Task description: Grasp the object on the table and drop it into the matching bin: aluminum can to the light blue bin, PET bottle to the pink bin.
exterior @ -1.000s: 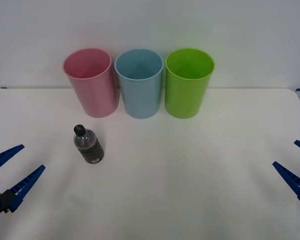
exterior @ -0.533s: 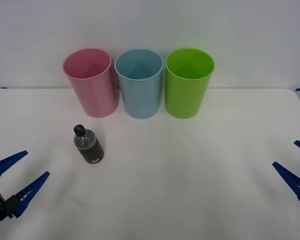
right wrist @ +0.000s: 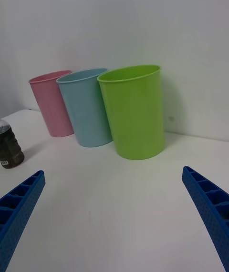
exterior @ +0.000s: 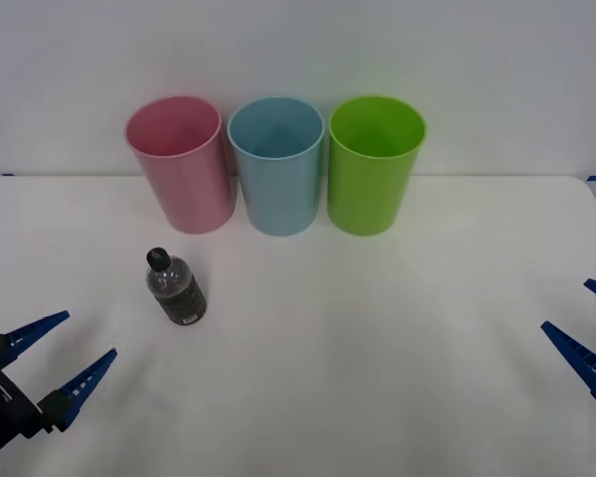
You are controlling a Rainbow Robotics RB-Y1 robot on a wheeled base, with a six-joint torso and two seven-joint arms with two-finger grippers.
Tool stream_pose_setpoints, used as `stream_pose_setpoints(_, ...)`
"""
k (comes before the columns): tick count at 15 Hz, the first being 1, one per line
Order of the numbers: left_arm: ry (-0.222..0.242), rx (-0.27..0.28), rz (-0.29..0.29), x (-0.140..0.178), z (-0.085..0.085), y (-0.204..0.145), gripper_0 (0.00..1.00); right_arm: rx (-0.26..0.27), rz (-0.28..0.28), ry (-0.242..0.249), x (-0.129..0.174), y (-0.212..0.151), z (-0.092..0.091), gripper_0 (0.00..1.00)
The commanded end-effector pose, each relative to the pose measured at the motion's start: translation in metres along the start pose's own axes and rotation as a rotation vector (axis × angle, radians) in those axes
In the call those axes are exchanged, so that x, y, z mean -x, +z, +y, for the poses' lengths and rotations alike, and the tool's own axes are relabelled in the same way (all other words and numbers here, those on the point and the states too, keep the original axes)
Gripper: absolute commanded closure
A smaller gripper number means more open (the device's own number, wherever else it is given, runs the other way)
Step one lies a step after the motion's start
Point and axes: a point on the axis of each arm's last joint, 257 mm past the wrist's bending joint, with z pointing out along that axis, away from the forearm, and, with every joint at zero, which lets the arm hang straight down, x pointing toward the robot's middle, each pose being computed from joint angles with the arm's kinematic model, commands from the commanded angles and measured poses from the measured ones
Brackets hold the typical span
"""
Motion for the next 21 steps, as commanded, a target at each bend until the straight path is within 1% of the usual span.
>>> stream_pose_setpoints(1,-0.008,0.008,0.007,-0.007,-0.003,0.008,0.0,0.0,0.0,0.0,0.0,0.0,0.0,0.0)
stream_pose_setpoints(5,-0.021,0.003,0.002,-0.018,0.004,0.029,0.0,0.0,0.0,0.0,0.0,0.0,0.0,0.0)
stream_pose_setpoints(7,-0.018,-0.008,-0.004,-0.02,0.005,0.041,0.0,0.0,0.0,0.0,0.0,0.0,0.0,0.0)
stream_pose_setpoints(9,0.003,-0.018,0.008,-0.022,0.004,0.05,0.0,0.0,0.0,0.0,0.0,0.0,0.0,0.0)
stream_pose_setpoints(14,0.017,0.001,-0.008,-0.024,-0.005,0.079,0.0,0.0,0.0,0.0,0.0,0.0,0.0,0.0)
stream_pose_setpoints(21,0.056,0.038,0.0,-0.025,-0.004,0.105,0.0,0.0,0.0,0.0,0.0,0.0,0.0,0.0)
